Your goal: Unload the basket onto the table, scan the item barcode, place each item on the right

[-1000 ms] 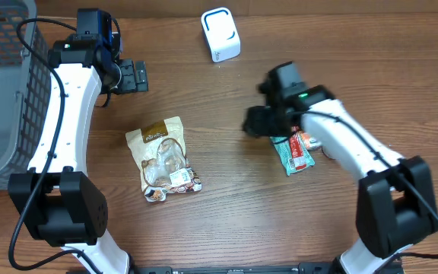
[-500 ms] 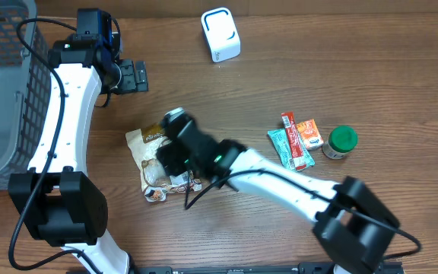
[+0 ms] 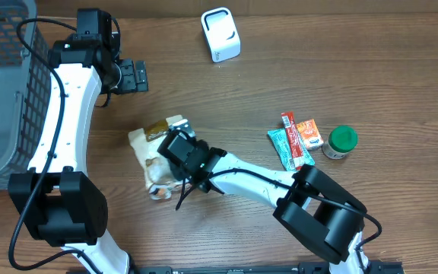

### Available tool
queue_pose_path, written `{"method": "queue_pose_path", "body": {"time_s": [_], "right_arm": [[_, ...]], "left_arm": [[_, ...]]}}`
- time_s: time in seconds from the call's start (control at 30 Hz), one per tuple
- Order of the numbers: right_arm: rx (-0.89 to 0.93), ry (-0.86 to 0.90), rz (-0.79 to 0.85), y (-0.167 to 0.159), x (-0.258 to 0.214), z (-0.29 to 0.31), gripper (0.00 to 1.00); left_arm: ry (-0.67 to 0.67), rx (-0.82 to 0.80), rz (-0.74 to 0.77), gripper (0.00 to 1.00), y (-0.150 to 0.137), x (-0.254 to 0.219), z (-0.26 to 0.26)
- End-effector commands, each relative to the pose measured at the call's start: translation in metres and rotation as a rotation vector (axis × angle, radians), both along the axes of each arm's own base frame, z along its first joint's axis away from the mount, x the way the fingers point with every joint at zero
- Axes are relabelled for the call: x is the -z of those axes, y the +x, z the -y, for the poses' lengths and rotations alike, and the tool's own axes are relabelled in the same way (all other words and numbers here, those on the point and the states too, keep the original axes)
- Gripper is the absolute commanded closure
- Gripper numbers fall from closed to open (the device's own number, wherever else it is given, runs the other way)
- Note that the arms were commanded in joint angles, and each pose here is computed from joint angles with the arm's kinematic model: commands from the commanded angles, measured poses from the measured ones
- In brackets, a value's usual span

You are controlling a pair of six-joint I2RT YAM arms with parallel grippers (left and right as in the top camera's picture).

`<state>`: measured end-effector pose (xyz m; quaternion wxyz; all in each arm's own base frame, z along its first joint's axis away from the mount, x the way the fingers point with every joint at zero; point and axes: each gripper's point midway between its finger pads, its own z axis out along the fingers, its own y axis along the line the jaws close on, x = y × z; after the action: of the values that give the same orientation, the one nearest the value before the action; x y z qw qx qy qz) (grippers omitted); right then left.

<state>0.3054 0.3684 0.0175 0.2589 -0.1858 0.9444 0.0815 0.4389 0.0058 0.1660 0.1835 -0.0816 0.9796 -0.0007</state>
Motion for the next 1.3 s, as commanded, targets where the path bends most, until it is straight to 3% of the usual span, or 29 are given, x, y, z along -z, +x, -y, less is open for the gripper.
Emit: {"method": "queue_pose_path", "body": {"time_s": [0.0, 0.27, 0.4, 0.57, 0.8, 1.0, 1.1, 1.27], "right_arm": [[0.216, -0.100, 0.037, 0.019, 0.003, 0.048, 0.41], [0.522, -0.132, -0.050, 0.019, -0.024, 0.120, 0.41], [0.529, -0.072, -0.115, 0.014, -0.037, 0.122, 0.37], [0.558, -0.140, -0.193, 0.003, -0.031, 0.146, 0.37], [0.498, -0.037, -0.427, -0.030, -0.012, 0.127, 0.37], [0.339, 0.068, -0.676, -0.082, -0.005, 0.091, 0.36], [0.252, 0.097, -0.719, -0.097, -0.009, 0.074, 0.35], [0.201, 0.107, -0.718, -0.097, -0.022, 0.066, 0.34]], "left_arm": [[0.000, -0.020, 0.023, 0.00, 0.004, -0.007, -0.003], [0.001, -0.020, 0.023, 0.00, 0.004, -0.007, -0.003], [0.001, -0.020, 0.023, 0.00, 0.004, -0.007, -0.003], [0.001, -0.020, 0.023, 0.00, 0.004, -0.007, -0.003], [0.001, -0.020, 0.023, 0.00, 0.004, -0.007, -0.003], [0.001, -0.020, 0.023, 0.00, 0.004, -0.007, -0.003], [0.000, -0.020, 0.023, 0.00, 0.004, -0.007, -0.003], [0.001, -0.020, 0.023, 0.00, 0.004, -0.007, -0.003]]}}
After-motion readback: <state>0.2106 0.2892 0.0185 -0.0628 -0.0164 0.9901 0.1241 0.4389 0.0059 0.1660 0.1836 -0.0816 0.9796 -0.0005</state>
